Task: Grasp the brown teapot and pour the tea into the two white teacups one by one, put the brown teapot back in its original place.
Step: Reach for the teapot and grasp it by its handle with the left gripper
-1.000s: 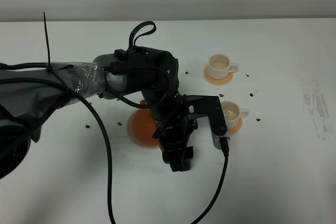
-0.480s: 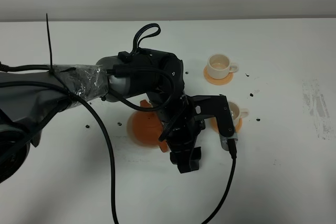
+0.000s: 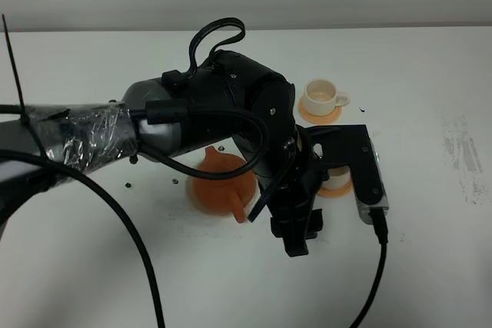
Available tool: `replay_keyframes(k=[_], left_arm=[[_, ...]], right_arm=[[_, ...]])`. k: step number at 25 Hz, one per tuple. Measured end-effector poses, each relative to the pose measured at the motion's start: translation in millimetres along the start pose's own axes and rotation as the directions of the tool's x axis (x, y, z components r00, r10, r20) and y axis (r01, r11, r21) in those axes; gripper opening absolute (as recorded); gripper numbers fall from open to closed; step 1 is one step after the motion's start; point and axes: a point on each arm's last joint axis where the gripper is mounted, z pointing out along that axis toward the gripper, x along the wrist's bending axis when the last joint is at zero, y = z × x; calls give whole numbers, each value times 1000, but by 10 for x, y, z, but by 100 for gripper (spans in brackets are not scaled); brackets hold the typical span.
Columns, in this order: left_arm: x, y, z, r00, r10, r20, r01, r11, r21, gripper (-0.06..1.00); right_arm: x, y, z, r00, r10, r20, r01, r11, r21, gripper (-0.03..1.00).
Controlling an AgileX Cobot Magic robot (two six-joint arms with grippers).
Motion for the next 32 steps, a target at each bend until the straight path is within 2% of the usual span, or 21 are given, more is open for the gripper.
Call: replay_keyframes(k=[3, 7, 10, 17, 21, 26, 28, 32], left_arm=[[-121, 51, -25, 1000, -23, -18, 23, 1000, 8, 64], [-333, 10, -42, 998, -46, -46, 44, 998, -35, 64], [-468, -114, -22, 993, -100, -65, 95, 992, -79, 64], [-623, -392, 39, 964, -249, -91, 232, 958, -167, 64], [-610, -448, 82, 931, -351, -97, 324, 920, -219, 61], [-447, -494, 64, 872, -480, -98, 439, 854, -280, 54], [-408, -515, 61, 858, -505, -98, 462, 839, -287, 53], [-374, -543, 58, 847, -523, -99, 480, 831, -283, 52]], right_arm=[[0, 0, 0, 1000, 0, 0, 0, 1000, 0, 51], [0, 0, 0, 1000, 0, 0, 0, 1000, 0, 51], [0, 0, 0, 1000, 0, 0, 0, 1000, 0, 51], [0, 0, 0, 1000, 0, 0, 0, 1000, 0, 51], [0, 0, 0, 1000, 0, 0, 0, 1000, 0, 51], [0, 0, 0, 1000, 0, 0, 0, 1000, 0, 51], [0, 0, 0, 1000, 0, 0, 0, 1000, 0, 51], [0, 0, 0, 1000, 0, 0, 0, 1000, 0, 51]])
